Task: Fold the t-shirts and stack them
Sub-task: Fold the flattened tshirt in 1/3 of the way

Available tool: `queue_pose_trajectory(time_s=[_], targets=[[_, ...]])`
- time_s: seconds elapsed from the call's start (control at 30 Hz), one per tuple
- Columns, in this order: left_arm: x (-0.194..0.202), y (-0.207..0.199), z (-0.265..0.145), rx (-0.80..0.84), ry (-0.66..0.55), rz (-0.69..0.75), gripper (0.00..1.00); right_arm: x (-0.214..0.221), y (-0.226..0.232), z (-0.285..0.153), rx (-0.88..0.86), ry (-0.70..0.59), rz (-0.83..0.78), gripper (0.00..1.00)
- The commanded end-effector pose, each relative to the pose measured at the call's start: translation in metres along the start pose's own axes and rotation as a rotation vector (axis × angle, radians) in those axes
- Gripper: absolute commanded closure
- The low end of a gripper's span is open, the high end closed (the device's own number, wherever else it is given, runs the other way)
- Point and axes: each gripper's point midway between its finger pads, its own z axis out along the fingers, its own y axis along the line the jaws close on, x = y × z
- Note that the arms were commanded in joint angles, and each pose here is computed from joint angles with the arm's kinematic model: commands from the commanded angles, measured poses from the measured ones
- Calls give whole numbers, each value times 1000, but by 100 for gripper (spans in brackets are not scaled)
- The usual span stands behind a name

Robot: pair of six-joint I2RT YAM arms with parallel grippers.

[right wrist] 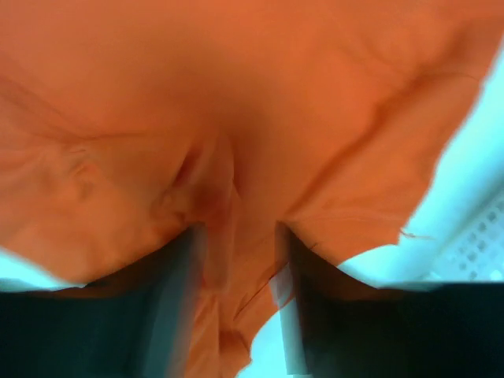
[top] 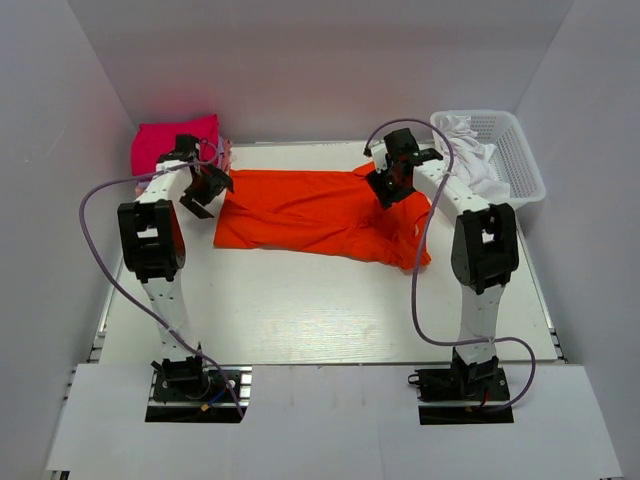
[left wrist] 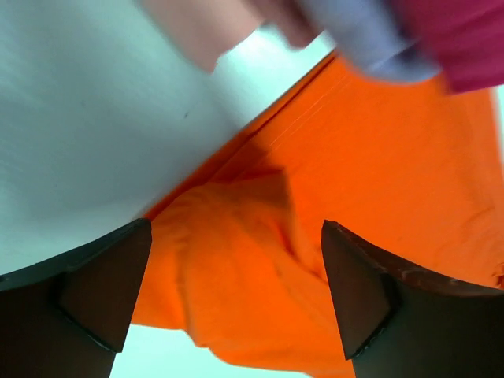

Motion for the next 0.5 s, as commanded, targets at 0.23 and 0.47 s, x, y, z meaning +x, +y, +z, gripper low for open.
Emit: queue_pose_trajectory(time_s=[0.23, 0.47], targets=[[-24, -31, -53, 95, -125, 109, 0, -27, -48, -30, 244, -131, 237, 10], [10, -29, -63, 129, -54, 253, 0, 29, 18, -78, 4, -109, 267, 10]])
